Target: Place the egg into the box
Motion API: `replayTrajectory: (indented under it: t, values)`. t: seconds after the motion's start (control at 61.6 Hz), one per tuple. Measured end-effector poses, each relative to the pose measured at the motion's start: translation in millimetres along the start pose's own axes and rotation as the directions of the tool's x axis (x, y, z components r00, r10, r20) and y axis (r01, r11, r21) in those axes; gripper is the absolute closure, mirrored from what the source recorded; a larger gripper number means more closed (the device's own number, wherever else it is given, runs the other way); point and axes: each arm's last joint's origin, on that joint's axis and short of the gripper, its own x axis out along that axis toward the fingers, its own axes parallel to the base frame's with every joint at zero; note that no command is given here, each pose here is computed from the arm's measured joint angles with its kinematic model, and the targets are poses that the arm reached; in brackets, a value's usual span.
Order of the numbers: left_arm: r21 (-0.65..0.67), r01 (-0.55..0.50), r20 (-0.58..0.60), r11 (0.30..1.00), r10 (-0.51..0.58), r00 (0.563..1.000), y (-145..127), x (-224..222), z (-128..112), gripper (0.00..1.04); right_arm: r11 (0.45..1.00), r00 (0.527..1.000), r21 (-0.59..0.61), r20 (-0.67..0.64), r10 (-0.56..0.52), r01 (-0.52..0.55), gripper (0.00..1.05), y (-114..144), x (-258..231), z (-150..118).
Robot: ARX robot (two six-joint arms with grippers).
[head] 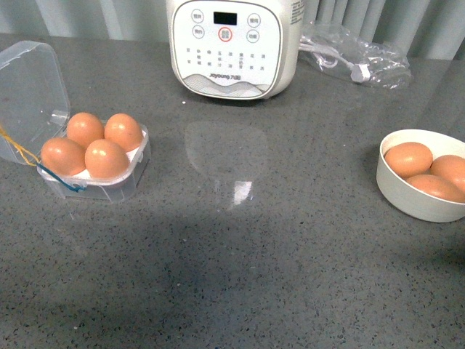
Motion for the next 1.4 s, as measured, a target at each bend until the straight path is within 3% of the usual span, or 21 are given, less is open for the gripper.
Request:
replayTrajectory:
  t: [1.283, 1.396]
  values:
    - [0.0, 0.0, 0.0, 1.0, 0.0, 1.0, 0.0, 0.0, 0.0, 0.07, 1.0, 1.0, 0.0, 0.015, 0.003, -0.003, 1.02, 0.0, -40.0, 1.3]
    - [0.0, 0.0, 0.0, 1.0, 0.0, 1.0, 0.0, 0.0, 0.0, 0.07, 1.0, 1.0, 0.0, 0.011, 0.003, -0.003, 0.85, 0.0, -40.0, 1.0]
